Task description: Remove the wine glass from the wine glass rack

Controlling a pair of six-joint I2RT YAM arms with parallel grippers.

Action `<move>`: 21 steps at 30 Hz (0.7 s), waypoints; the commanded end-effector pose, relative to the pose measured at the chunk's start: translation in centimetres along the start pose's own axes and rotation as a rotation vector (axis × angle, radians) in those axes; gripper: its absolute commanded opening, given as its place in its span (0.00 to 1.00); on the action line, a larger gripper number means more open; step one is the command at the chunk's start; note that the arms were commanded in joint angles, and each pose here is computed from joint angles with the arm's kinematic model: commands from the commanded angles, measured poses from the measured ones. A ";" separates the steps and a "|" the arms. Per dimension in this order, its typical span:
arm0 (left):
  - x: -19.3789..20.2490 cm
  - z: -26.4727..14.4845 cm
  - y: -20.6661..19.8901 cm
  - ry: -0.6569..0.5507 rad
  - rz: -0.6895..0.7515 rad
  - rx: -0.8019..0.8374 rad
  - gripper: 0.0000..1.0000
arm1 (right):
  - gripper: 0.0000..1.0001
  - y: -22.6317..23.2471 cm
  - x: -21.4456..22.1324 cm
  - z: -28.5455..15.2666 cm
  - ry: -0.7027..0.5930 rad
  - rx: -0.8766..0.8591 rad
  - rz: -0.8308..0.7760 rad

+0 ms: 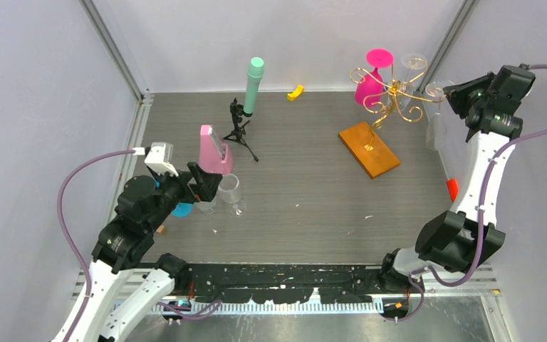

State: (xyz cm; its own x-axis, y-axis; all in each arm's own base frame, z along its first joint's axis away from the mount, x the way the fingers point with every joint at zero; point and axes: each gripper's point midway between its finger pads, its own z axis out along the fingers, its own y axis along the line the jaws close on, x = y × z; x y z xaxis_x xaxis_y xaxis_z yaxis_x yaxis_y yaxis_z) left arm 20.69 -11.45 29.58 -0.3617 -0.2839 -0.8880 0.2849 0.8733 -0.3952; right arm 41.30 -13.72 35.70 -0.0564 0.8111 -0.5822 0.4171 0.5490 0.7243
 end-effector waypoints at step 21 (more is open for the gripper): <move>-2.1 -0.8 -0.5 -0.082 -0.044 0.005 1.00 | 0.00 5.1 -2.1 -6.3 -0.146 -0.189 0.149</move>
State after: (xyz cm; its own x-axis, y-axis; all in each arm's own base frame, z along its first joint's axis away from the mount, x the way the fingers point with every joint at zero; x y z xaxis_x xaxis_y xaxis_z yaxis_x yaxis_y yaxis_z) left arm 20.54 -11.09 29.98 -0.3477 -0.3166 -0.8826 0.2659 0.8694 -0.4166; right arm 38.80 -12.18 38.80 0.0816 0.8709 -0.4847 0.3587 0.4280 0.8295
